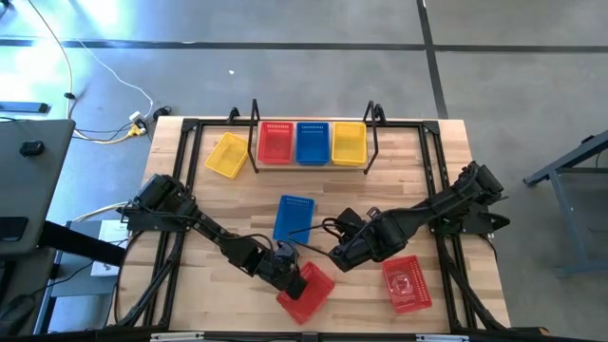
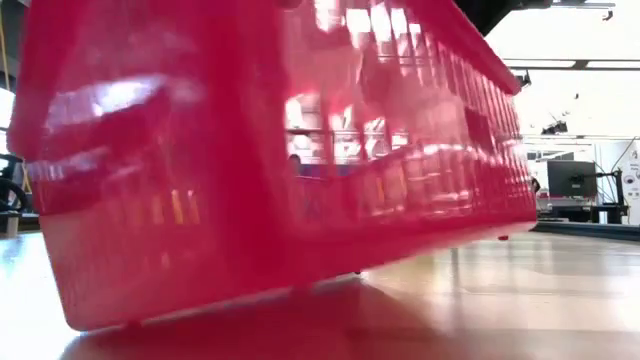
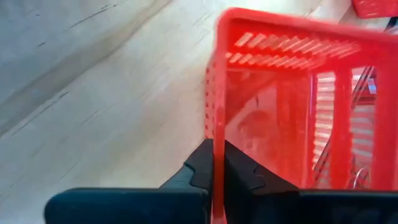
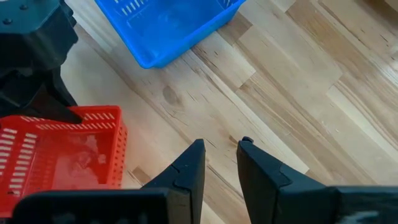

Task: Stack baskets on shelf by color
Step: Stack the left red bin on top of the red bin on the shelf

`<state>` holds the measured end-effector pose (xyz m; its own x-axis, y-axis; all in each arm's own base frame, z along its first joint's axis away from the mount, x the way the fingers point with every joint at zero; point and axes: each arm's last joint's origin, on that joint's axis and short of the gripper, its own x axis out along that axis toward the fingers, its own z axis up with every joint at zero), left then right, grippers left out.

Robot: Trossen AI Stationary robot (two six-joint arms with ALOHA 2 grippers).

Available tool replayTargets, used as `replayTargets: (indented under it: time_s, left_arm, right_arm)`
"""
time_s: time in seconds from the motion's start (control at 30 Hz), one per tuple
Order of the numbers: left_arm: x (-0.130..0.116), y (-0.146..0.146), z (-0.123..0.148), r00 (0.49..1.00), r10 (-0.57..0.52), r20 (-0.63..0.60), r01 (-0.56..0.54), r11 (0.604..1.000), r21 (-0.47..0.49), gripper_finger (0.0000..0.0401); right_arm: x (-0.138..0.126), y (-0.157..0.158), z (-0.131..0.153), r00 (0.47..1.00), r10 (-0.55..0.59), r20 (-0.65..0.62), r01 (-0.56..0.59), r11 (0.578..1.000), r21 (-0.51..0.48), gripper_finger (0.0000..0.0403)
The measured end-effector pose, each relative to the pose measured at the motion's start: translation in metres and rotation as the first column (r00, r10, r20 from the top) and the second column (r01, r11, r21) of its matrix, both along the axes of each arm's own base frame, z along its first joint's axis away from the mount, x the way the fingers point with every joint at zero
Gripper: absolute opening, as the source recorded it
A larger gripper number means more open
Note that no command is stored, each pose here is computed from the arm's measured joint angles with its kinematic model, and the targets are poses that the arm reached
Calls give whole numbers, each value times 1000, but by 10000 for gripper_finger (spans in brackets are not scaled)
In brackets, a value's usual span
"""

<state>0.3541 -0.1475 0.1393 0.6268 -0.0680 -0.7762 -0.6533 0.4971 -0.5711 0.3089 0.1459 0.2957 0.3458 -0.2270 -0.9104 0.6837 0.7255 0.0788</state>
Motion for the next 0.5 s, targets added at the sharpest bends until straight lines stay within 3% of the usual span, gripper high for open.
replayTargets:
  time_s: [0.2,0.37,0.5]
  left_arm:
    - [1,-1,1,1000,-19,5,20,999,-28,3]
    - [0,-3,17,997,-37,64,40,998,-49,2]
    - [-2,0,32,994,-43,102,47,998,-37,2]
  right_arm:
    - [0,0,0,1000,9,-2,-9,1000,-3,80]
    - [0,0,0,1000,9,-5,-9,1000,-7,80]
    - [0,-2,1,1000,-10,28,12,997,-81,80]
